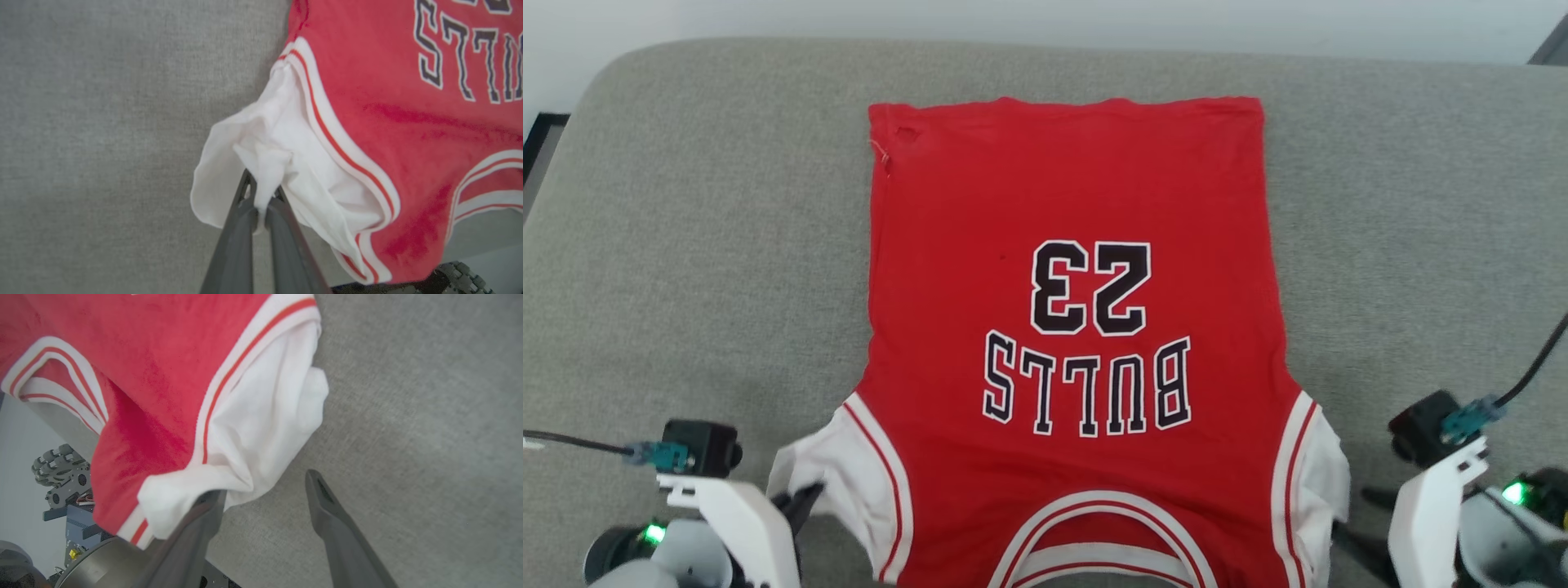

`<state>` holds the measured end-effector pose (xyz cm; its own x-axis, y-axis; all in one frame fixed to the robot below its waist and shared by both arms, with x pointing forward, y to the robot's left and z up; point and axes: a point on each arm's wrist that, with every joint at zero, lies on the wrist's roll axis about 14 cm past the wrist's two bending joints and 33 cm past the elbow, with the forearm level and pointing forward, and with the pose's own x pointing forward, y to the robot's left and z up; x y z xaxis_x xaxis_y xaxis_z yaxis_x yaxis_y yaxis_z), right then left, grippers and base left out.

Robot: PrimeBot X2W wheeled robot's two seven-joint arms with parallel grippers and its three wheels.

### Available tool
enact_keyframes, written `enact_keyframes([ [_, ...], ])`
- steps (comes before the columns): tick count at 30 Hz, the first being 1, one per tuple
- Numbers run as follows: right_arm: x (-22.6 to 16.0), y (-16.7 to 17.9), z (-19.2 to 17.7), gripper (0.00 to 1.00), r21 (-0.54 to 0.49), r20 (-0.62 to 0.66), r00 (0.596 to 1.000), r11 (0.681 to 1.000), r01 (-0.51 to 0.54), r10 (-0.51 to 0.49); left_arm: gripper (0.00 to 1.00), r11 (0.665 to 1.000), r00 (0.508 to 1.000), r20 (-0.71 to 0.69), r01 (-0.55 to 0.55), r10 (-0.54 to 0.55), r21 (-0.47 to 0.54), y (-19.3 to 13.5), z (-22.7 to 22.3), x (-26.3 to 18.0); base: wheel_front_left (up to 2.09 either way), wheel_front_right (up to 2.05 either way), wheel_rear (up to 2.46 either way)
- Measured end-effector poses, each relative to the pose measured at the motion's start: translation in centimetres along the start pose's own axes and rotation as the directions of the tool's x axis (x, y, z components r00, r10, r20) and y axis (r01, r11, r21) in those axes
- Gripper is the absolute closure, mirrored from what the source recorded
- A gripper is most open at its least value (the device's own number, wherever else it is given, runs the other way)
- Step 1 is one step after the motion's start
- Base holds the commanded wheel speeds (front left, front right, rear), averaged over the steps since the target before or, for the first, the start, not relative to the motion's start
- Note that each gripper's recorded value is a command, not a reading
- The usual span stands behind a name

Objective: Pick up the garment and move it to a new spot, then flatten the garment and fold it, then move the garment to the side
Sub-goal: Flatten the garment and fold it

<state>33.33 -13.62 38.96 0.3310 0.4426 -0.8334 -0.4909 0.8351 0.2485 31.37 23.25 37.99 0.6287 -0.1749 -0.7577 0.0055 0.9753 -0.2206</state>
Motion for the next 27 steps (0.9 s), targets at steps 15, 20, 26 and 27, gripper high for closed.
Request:
enact_keyframes([
  [15, -1.4, -3.0, 17.3, 0.0, 0.01, 0.428, 0.891, 0.987, 0.163, -0.152, 1.0, 0.999, 0.989, 0.142, 0.053, -0.052, -0.006, -1.2, 3.2, 1.8, 0.0, 0.0, 0.0],
  [20, 0.5, -4.9, 22.3, 0.0, 0.036, 0.465, 0.864, 0.979, 0.202, -0.195, 1.0, 0.998, 0.987, 0.15, 0.057, -0.057, 0.003, -1.1, 3.6, 2.3, 0.0, 0.0, 0.0],
  [26, 4.3, -7.0, 25.2, 0.0, 0.073, 0.397, 0.887, 0.972, 0.225, -0.235, 1.0, 0.998, 0.987, 0.149, 0.059, -0.058, -0.004, -1.0, 3.6, 2.7, 0.0, 0.0, 0.0],
  [27, 5.0, -7.2, 25.5, 0.0, 0.077, 0.379, 0.894, 0.971, 0.227, -0.239, 1.0, 0.998, 0.987, 0.149, 0.058, -0.056, -0.007, -0.9, 3.6, 2.7, 0.0, 0.0, 0.0],
])
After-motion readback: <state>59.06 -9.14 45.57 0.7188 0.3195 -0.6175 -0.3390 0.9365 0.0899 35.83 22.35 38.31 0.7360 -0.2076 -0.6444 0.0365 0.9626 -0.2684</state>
